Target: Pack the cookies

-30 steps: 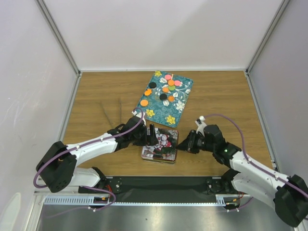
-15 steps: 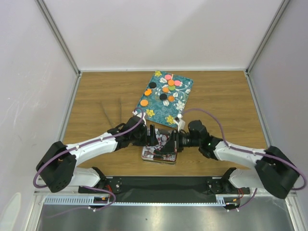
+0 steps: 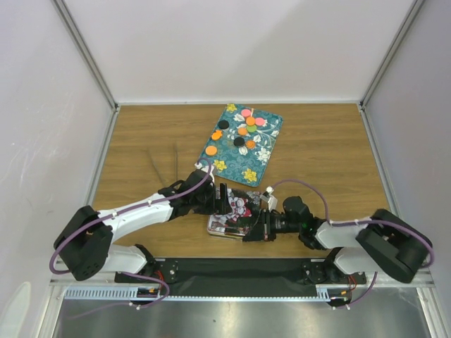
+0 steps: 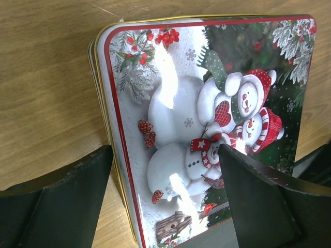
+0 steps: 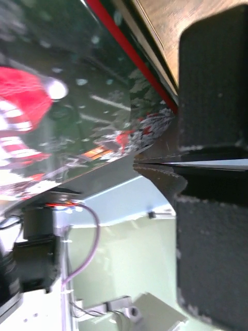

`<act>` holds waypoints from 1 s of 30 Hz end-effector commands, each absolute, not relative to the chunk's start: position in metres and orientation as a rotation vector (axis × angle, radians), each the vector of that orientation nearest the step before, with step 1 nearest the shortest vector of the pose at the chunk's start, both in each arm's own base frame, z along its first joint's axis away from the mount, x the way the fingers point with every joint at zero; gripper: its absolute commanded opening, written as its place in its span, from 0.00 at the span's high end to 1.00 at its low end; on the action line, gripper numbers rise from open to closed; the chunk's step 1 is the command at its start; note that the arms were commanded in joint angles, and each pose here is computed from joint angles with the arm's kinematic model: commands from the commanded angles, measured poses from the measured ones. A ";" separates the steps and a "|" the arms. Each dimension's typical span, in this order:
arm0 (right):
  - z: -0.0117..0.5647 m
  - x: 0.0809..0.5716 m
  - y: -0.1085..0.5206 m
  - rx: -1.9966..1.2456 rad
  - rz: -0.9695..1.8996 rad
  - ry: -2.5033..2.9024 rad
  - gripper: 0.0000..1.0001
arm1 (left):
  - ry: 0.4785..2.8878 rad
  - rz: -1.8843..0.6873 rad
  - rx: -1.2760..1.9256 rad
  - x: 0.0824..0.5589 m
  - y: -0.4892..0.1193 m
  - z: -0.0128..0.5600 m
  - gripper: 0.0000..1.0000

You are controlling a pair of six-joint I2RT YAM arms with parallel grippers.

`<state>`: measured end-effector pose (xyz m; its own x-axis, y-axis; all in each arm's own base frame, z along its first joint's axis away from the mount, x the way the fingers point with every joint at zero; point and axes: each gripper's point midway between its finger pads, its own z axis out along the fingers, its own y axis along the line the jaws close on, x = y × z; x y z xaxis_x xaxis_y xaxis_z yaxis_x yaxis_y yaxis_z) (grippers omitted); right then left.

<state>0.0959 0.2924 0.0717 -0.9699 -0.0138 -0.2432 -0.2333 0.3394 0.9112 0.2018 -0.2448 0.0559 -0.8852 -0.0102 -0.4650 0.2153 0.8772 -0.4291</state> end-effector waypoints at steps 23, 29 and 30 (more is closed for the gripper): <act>0.245 0.233 0.192 0.001 0.959 2.077 0.00 | 2.172 -0.598 0.320 0.229 -0.197 0.233 0.03; 0.271 0.243 0.144 0.160 0.706 2.000 0.00 | 2.086 -0.593 0.320 0.210 -0.176 0.247 0.03; 0.269 0.240 0.139 0.174 0.685 2.008 0.00 | 2.079 -0.594 0.322 0.208 -0.174 0.246 0.03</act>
<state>0.2384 0.1722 0.2656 -0.5856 0.3820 -0.7150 -0.2622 0.7454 0.6130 0.2137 -0.1881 0.2478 -0.5718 -0.0288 -0.8199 0.4357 0.8362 -0.3332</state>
